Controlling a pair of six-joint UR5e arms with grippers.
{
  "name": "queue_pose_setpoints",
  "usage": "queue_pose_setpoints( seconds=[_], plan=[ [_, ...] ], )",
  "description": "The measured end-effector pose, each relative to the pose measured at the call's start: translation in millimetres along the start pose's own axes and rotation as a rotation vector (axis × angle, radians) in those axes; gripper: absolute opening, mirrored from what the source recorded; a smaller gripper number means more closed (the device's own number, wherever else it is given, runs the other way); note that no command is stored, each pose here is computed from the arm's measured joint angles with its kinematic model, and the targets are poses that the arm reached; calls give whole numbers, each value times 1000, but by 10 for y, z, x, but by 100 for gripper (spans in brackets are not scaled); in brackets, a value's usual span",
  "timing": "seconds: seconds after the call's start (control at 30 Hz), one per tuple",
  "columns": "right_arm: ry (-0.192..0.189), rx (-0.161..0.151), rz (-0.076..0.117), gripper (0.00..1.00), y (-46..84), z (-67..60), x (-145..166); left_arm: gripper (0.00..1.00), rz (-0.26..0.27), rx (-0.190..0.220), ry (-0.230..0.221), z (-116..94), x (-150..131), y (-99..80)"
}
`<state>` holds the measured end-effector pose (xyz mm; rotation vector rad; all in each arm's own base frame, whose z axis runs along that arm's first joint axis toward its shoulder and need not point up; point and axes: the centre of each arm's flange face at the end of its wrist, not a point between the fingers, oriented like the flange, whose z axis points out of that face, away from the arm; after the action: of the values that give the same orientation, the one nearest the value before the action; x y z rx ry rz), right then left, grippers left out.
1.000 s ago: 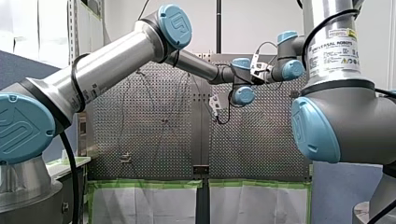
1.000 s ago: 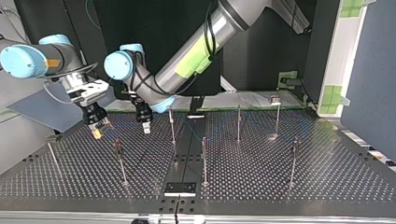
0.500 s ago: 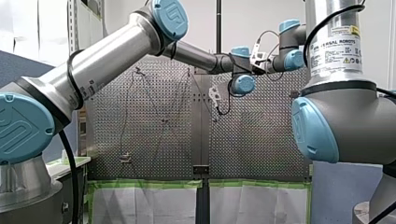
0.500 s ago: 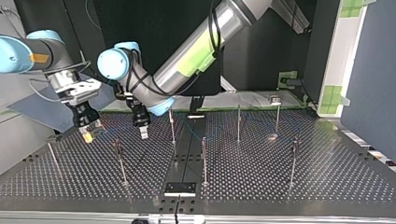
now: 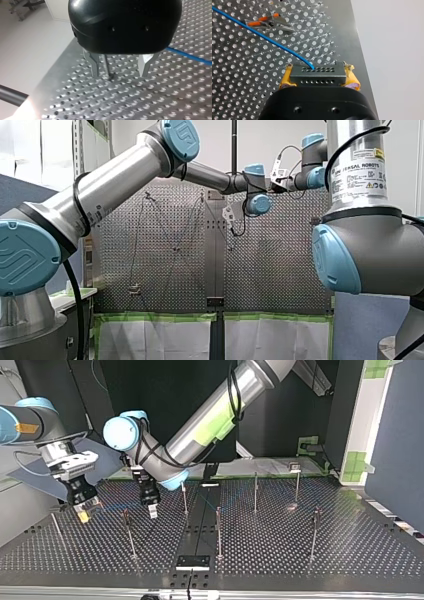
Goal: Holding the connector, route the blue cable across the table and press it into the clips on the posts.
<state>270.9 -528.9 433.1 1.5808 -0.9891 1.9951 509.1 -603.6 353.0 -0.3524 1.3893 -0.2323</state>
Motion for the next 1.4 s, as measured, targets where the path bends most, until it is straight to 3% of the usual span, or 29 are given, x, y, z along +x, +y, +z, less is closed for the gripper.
queue_pose_setpoints(
  seconds=[0.37, 0.63, 0.9, 1.07, 1.13, 1.17, 1.2, 1.23, 1.27, 1.3, 1.37, 1.4],
  plan=[
    [-28, -6, 0, 0, 117, 66, -193, 0, 3, 8, -42, 255, -127, 33],
    [-20, -6, -5, 0, 149, 83, -199, 0, -9, 8, -58, 399, -174, 88],
    [-2, -14, -9, 0, 236, 76, -158, 0, -33, 67, -74, 445, -203, 12],
    [1, -18, -10, 0, 262, 71, -148, 0, -28, 81, -66, 434, -201, 0],
    [2, -21, -10, 0, 277, 67, -144, 4, -26, 87, -57, 407, -193, -12],
    [2, -22, -10, 0, 281, 66, -144, 12, -24, 89, -53, 393, -190, -17],
    [2, -22, -11, 0, 282, 66, -143, 12, -23, 91, -47, 375, -184, -20],
    [1, -22, -11, 0, 282, 65, -144, 29, -21, 92, -41, 360, -174, -19],
    [1, -22, -10, 0, 283, 65, -145, 38, -18, 92, -33, 341, -156, -14],
    [0, -22, -10, 0, 283, 65, -146, 38, -9, 92, -21, 314, -124, -2],
    [-1, -22, -10, 0, 283, 63, -148, 61, 3, 91, -4, 281, -75, 21],
    [-1, -22, -10, 0, 283, 63, -150, 61, 13, 90, 7, 259, -38, 41]
  ],
)
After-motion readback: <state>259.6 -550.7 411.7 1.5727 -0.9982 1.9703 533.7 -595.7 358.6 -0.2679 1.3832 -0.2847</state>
